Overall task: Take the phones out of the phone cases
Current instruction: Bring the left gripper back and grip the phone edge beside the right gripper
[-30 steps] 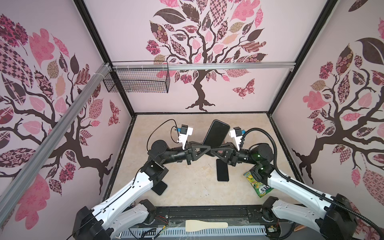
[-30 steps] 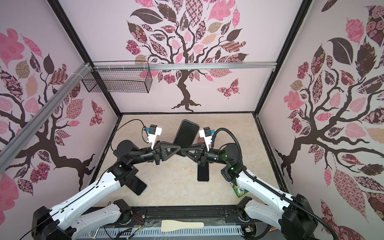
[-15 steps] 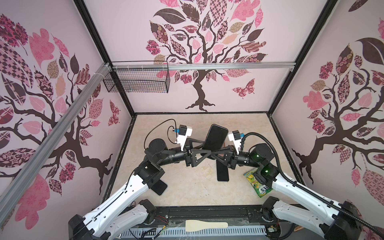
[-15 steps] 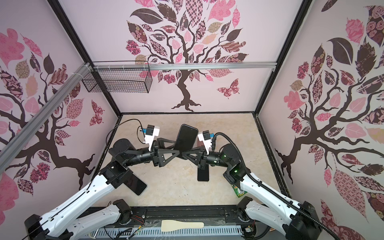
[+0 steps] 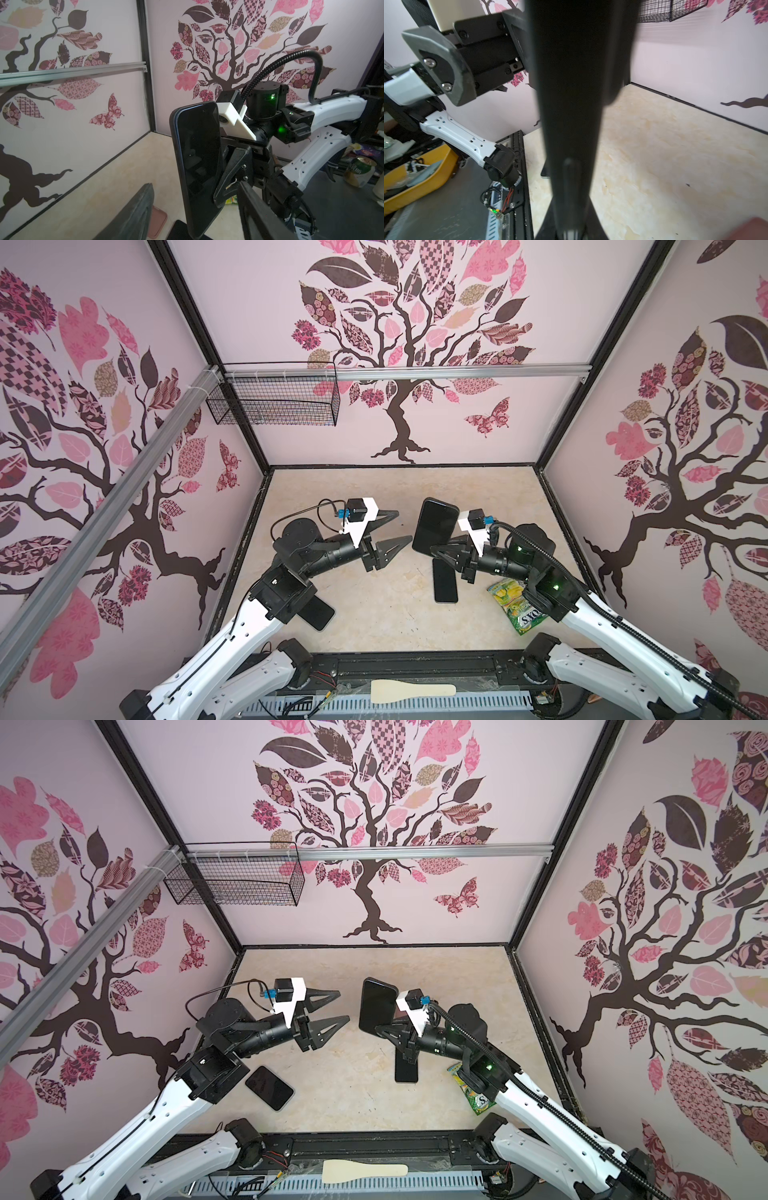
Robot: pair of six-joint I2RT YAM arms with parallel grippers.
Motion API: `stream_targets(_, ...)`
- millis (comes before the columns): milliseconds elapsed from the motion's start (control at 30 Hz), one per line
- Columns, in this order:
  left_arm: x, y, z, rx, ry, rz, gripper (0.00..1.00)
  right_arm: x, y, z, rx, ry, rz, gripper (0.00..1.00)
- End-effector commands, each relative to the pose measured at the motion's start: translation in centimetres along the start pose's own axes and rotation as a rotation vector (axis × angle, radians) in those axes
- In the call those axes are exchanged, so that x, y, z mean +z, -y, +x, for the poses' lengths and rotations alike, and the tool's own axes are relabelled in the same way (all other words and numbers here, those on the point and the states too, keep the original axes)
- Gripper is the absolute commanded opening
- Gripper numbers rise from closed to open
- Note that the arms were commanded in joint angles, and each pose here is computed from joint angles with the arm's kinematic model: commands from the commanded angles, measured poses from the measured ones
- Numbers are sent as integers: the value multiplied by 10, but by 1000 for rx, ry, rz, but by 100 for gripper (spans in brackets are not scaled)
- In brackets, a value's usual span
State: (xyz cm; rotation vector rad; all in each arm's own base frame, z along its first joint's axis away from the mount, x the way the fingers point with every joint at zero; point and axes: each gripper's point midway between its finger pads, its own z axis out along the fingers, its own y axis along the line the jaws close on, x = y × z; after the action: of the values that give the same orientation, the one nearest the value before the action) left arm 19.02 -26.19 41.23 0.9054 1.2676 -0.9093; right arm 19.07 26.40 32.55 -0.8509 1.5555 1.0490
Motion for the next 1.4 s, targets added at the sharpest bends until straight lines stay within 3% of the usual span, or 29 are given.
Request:
stream_targets(0, -1, 3, -26, 238, 94, 2, 66, -13, 6, -37, -222, 102, 106, 0)
stream_targets(133, 5, -1, -31, 306, 101, -8, 65, -18, 12, -36, -381, 137, 161, 0)
stream_targets(367, 17, 4, -27, 401, 124, 38, 47, -11, 25, -26, -381, 28, 200, 0)
stream_targets(567, 24, 13, -26, 455, 127, 56, 31, -10, 25, -23, -402, 23, 196, 0)
stream_targets(1133, 35, 18, -14, 479, 105, 77, 27, -9, 13, -22, -396, 30, 124, 0)
stream_targets(1367, 34, 10, -13, 493, 98, 25, 31, -12, 15, -24, -391, 47, 149, 0)
